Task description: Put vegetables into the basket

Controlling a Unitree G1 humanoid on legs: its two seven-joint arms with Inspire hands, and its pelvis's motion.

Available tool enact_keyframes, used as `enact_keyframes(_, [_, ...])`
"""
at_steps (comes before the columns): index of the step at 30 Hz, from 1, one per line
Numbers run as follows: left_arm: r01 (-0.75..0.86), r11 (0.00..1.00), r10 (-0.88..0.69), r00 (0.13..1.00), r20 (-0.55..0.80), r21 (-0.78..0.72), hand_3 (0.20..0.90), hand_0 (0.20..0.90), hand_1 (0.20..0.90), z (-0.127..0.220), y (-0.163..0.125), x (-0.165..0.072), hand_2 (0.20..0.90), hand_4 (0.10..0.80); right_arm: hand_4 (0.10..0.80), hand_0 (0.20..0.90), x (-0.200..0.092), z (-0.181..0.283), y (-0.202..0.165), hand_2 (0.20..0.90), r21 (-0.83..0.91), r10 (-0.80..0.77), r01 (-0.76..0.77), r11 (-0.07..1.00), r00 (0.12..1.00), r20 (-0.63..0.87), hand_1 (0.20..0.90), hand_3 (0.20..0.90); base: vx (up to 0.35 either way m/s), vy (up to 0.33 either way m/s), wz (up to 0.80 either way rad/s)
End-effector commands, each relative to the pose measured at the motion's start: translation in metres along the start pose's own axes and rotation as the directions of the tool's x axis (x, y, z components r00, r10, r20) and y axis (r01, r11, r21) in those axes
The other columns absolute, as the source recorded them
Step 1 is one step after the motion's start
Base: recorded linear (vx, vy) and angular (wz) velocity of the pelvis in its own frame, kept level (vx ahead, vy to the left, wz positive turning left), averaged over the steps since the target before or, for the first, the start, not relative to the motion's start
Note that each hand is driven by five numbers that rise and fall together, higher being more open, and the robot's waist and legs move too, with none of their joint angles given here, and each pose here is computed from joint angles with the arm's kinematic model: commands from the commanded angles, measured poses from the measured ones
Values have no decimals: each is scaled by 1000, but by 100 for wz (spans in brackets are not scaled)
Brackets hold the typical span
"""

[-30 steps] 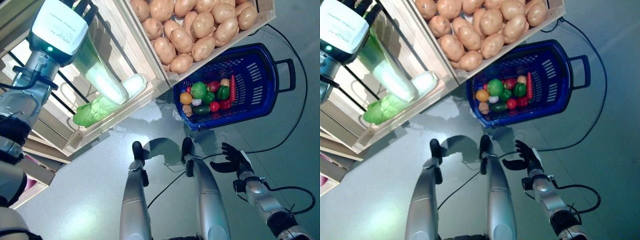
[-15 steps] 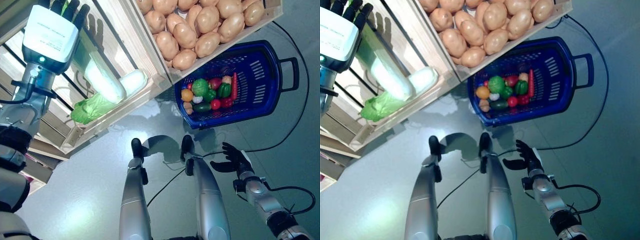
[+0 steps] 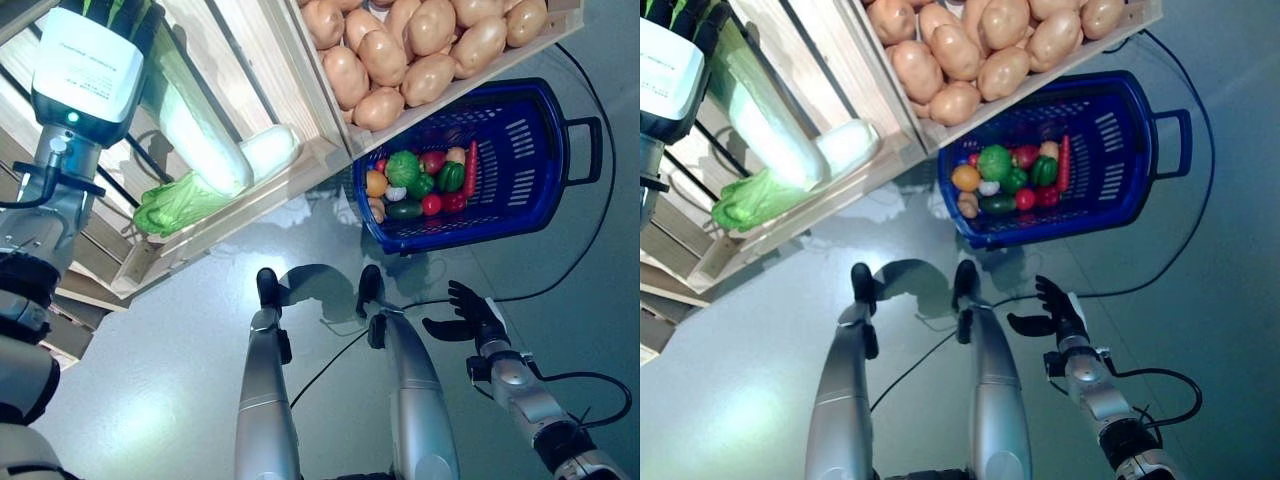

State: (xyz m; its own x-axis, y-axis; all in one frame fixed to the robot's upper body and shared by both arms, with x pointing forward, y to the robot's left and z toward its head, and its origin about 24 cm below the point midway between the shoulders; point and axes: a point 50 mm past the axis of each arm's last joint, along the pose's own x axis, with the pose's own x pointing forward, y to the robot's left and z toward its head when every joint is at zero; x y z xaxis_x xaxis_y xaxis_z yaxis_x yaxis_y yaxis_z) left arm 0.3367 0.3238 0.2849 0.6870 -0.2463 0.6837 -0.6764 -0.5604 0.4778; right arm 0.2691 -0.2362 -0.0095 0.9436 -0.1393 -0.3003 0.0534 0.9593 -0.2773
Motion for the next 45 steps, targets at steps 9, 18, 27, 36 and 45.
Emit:
enact_keyframes(9, [-267,964,266,963,-37,-3,900,900,900,-31,50,17,900,800,800,900,-16,-2,-29,900,-3,-112,112,994,993,48,900,900,7,0,0])
enact_keyframes(18, [-340,938,335,939,-75,-71,900,900,900,-41,71,15,900,800,800,900,-22,-10,-32,900,3,-120,120,993,992,35,900,900,4,-1,0])
enact_keyframes(27, [19,971,-27,999,-27,-237,900,900,900,-26,44,5,900,800,800,900,-20,-8,-38,900,-13,-133,133,991,991,35,900,900,4,3,1])
enact_keyframes(36, [147,937,-167,985,-37,-316,900,900,900,-27,31,-5,900,800,800,900,-21,-8,-46,900,-23,-141,142,990,989,34,900,900,0,0,0])
enact_keyframes(45, [-7,978,-12,996,-90,-208,900,900,900,-32,37,4,900,800,800,900,-19,-6,-43,900,-27,-131,132,991,990,45,900,900,0,0,0])
